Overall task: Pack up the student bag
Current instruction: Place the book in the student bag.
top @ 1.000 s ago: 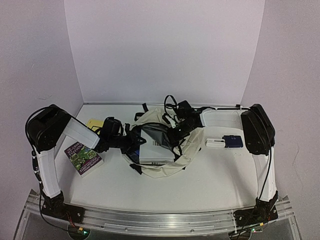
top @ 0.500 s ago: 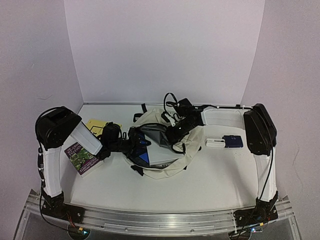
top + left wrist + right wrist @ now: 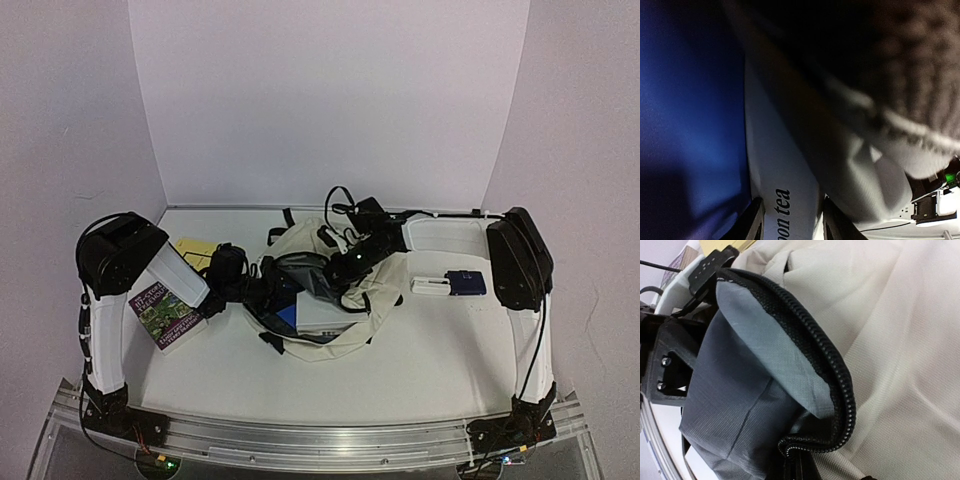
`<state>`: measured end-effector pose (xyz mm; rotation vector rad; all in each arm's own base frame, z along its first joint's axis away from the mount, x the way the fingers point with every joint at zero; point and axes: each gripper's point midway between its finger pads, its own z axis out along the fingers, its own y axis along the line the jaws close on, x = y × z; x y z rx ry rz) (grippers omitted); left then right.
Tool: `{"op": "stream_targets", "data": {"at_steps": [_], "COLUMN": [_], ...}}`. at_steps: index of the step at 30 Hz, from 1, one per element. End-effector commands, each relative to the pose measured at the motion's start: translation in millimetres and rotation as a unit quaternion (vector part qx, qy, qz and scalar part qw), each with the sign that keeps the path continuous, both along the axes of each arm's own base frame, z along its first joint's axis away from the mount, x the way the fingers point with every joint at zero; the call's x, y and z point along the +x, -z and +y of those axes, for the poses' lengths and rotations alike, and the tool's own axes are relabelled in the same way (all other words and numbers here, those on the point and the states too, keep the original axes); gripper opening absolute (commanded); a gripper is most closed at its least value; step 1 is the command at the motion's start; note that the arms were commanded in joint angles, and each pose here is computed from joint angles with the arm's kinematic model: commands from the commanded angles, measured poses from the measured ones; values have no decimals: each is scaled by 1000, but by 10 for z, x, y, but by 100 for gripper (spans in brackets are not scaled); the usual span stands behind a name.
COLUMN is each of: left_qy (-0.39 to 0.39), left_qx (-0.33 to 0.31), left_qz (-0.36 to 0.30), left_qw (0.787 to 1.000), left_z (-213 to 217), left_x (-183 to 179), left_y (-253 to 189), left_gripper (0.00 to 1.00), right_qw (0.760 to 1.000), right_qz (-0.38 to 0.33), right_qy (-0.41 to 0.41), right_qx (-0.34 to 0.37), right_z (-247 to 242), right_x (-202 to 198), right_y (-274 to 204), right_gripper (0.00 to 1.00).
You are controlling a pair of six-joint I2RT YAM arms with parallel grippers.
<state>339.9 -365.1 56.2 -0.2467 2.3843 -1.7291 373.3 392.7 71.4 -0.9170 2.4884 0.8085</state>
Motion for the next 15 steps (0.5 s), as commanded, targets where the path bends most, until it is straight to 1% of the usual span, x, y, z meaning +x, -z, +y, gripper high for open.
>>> {"op": "stream_targets", "data": {"at_steps": [1,2,5,7,10,12,15], "left_qy": [30,31,36,43,64,75,84], "left_qx": [-57,-49,-10,5,48,70,126], "left_qz": [-83,-87,-108,-123,-137,-155,-178], "left_qw": [994,994,993,991,987,983,972], "left_z": [-244,-228,-171,-157,-147,-173,-167], "left_x": [-52,-80,-223,-314,-458,-542,-671], "left_y": [-570,-571,-553,-629,-623,-682,-701], "left_gripper": [37,38,45,50,60,64,67], "right_qw": [994,995,998,997,995,993,992], "right_qz": [100,85,39,15,0,-5,-11], "right_qy": [-53,-46,-32,-37,-43,-44,-45], "right_qx": [13,18,44,64,94,107,121], "right_z": [167,134,7,4,37,56,76], "right_x": [-563,-477,-262,-252,-280,-285,-283], "right_y": [153,39,-398,-695,-1028,-1170,-1325], "right_gripper": [0,0,0,0,0,0,0]}}
